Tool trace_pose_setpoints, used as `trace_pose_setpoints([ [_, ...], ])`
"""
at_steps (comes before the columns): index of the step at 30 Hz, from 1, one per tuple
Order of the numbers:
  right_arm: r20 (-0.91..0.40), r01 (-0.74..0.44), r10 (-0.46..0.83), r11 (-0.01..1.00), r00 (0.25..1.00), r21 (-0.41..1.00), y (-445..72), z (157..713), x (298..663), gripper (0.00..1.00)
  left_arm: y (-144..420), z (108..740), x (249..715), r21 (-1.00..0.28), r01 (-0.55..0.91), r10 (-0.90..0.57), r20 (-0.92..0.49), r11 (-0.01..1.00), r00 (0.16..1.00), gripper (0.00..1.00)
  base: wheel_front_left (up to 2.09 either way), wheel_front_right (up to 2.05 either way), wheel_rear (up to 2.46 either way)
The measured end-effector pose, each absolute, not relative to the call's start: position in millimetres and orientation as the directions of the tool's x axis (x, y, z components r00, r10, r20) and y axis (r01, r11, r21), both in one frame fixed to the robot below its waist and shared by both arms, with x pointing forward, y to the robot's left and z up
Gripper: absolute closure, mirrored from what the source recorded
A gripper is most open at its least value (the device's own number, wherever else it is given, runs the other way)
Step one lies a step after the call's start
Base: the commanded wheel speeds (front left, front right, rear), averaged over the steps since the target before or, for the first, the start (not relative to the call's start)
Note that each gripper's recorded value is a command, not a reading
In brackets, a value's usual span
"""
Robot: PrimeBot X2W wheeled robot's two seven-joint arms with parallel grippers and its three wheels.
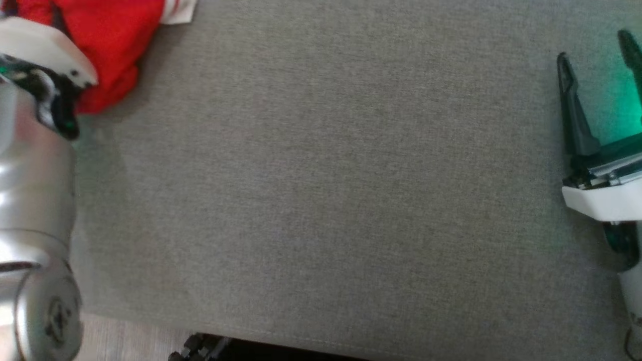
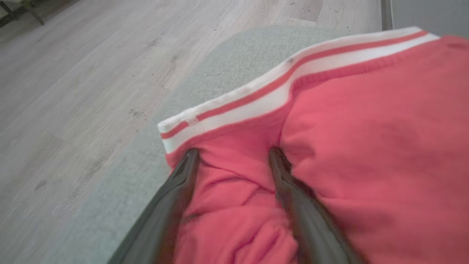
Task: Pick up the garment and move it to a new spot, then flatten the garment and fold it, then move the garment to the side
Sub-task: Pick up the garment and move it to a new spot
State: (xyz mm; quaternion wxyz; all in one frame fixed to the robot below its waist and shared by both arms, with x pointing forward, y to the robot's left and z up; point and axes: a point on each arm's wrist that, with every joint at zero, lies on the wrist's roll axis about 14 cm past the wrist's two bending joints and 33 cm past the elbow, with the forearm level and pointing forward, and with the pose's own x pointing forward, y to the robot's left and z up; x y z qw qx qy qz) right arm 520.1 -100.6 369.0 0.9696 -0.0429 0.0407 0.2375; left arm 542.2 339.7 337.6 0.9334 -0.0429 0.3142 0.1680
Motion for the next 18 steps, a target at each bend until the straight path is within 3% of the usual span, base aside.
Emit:
trace_pose_setpoints([
  [1,-0.096,-0.462,0.455,0.885,0.885,-0.064,-101.9,368.3,520.7,0.00,339.5,336.5,546.9,0.023,-0.335,0.282,-0.595,0.942,0.752,0.25,0.00,0.00,0.00],
  [2,-0.092,-0.459,0.453,0.886,0.887,-0.065,-103.1,368.0,521.4,0.00,339.2,337.2,551.8,0.023,-0.330,0.282,-0.579,0.944,0.765,0.92,0.00,0.00,0.00],
  [3,-0.090,-0.458,0.452,0.887,0.888,-0.067,-103.7,368.2,522.3,0.00,338.3,338.2,555.0,0.023,-0.324,0.280,-0.561,0.946,0.779,1.00,0.00,0.00,0.00],
  [11,-0.091,-0.451,0.444,0.889,0.891,-0.078,-102.7,381.8,521.6,0.00,332.4,384.3,566.3,0.105,-0.240,0.262,-0.401,0.965,0.878,1.00,0.00,0.00,0.00],
  [18,-0.100,-0.415,0.411,0.909,0.906,-0.025,-97.1,408.6,486.2,0.00,294.7,514.7,603.7,0.156,-0.095,0.112,-0.103,0.983,0.988,1.00,0.00,0.00,0.00],
])
